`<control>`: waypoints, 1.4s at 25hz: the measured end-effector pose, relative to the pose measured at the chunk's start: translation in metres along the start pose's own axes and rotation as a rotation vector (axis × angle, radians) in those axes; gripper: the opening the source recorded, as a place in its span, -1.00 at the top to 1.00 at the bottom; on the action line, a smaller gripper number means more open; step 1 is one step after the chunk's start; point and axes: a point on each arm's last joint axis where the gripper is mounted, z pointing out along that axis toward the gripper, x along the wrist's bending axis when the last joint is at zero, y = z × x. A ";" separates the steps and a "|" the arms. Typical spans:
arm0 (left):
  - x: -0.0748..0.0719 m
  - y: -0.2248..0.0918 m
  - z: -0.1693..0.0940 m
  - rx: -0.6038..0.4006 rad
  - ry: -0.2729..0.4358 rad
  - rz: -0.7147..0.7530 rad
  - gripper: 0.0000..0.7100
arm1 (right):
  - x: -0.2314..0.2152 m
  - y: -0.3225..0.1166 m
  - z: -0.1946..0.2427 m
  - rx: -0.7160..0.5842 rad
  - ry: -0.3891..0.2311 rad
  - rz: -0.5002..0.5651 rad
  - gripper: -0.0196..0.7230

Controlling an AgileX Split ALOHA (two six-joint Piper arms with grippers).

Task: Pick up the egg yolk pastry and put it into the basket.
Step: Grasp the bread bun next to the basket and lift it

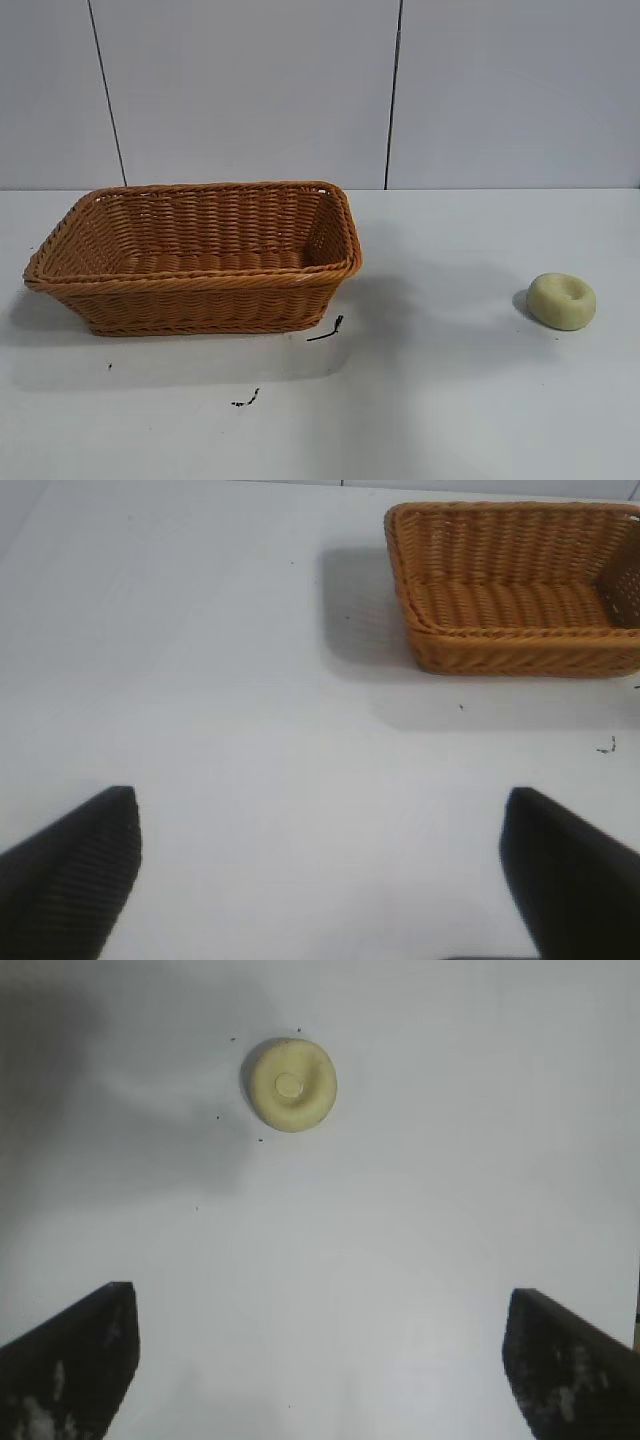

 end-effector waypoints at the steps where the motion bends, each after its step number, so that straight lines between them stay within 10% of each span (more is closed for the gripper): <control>1: 0.000 0.000 0.000 0.000 0.000 0.000 -0.96 | 0.000 0.010 0.012 0.024 0.001 0.004 -0.90; 18: 0.000 0.000 0.000 0.000 0.000 0.000 -0.96 | 0.012 0.058 0.177 0.263 0.054 0.017 -0.90; 35: 0.000 0.000 0.000 0.000 0.000 0.000 -0.96 | 0.016 0.050 0.231 0.248 0.061 0.044 -0.90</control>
